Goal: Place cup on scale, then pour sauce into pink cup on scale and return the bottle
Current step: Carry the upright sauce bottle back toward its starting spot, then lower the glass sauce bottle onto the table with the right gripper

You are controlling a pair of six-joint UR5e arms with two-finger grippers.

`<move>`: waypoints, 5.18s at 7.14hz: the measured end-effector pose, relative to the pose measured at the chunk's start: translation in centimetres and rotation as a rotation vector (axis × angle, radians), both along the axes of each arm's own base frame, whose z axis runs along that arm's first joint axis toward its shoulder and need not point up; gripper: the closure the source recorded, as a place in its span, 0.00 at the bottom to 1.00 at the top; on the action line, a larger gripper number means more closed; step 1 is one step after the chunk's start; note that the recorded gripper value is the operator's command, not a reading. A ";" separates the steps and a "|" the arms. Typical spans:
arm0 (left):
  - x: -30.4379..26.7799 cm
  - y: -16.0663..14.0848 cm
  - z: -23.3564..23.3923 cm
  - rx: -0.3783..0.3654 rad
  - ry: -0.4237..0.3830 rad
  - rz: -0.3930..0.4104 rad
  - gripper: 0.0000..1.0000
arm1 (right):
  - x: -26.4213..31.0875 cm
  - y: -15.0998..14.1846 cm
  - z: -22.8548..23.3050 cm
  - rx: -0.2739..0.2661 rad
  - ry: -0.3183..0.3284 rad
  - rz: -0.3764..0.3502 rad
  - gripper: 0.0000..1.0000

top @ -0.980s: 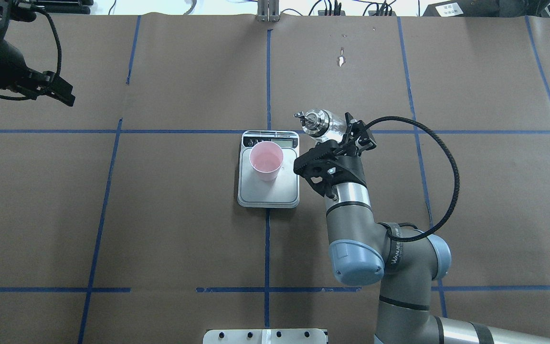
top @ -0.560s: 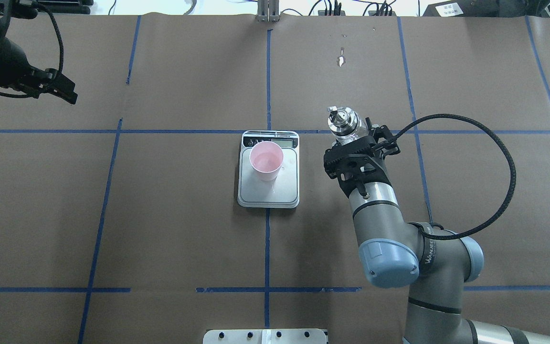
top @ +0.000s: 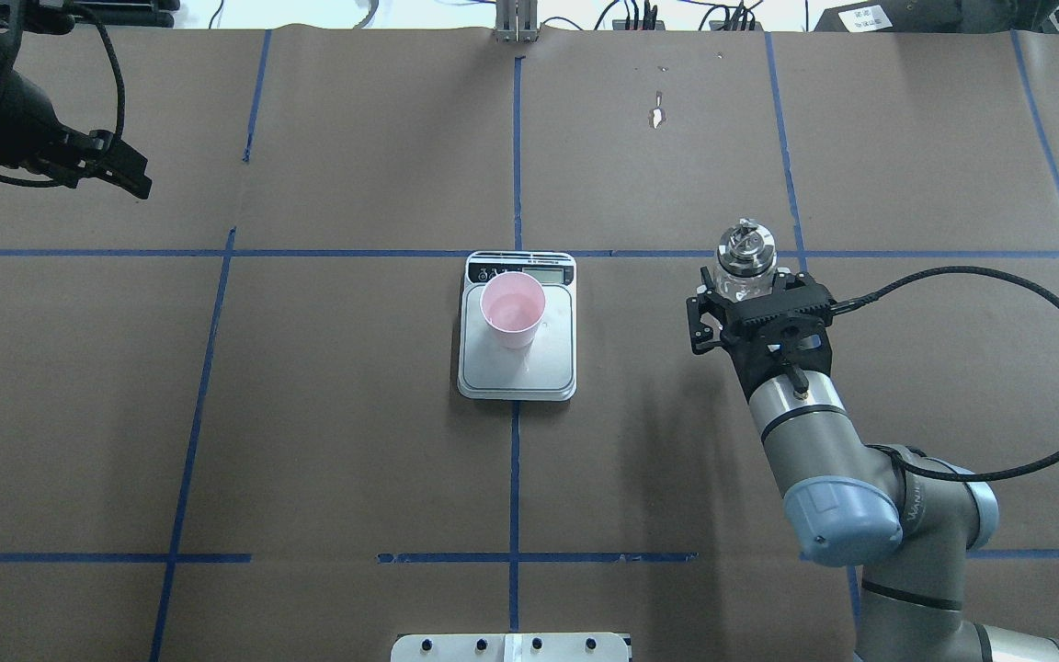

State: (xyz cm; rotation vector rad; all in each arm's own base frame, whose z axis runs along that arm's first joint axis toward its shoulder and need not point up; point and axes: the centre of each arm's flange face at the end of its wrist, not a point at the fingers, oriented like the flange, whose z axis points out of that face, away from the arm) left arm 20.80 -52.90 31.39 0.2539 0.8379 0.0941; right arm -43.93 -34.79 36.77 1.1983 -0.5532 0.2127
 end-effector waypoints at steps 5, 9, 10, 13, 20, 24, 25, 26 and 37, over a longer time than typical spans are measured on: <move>-0.1 0.2 -0.9 -0.004 0.008 -0.015 0.18 | 1.2 -0.4 6.3 -0.057 -0.140 0.070 1.00; -0.4 0.8 -1.7 0.002 0.011 -0.016 0.18 | 0.8 -0.7 9.1 -0.058 -0.135 0.111 1.00; -0.5 0.8 -1.8 0.003 0.012 -0.016 0.18 | 0.8 -0.7 9.3 -0.058 -0.150 0.114 1.00; -0.5 0.9 -1.9 0.005 0.013 -0.017 0.18 | 0.9 -0.7 10.1 -0.062 -0.169 0.115 1.00; -0.3 0.7 -2.8 0.002 0.011 -0.015 0.18 | 0.6 -0.7 11.5 -0.083 -0.149 0.094 0.88; -0.3 0.7 -2.8 0.002 0.011 -0.016 0.18 | 0.4 -0.6 12.1 -0.112 -0.228 0.118 0.00; -0.3 0.7 -2.8 0.002 0.010 -0.016 0.18 | 0.3 -0.6 12.4 -0.117 -0.234 0.122 0.00; -0.3 0.7 -2.8 0.001 0.010 -0.016 0.18 | 0.3 -0.6 12.5 -0.116 -0.236 0.125 0.00; -0.4 0.8 -2.7 -0.006 0.007 -0.017 0.18 | 0.8 4.9 13.6 -0.044 -0.237 0.118 0.00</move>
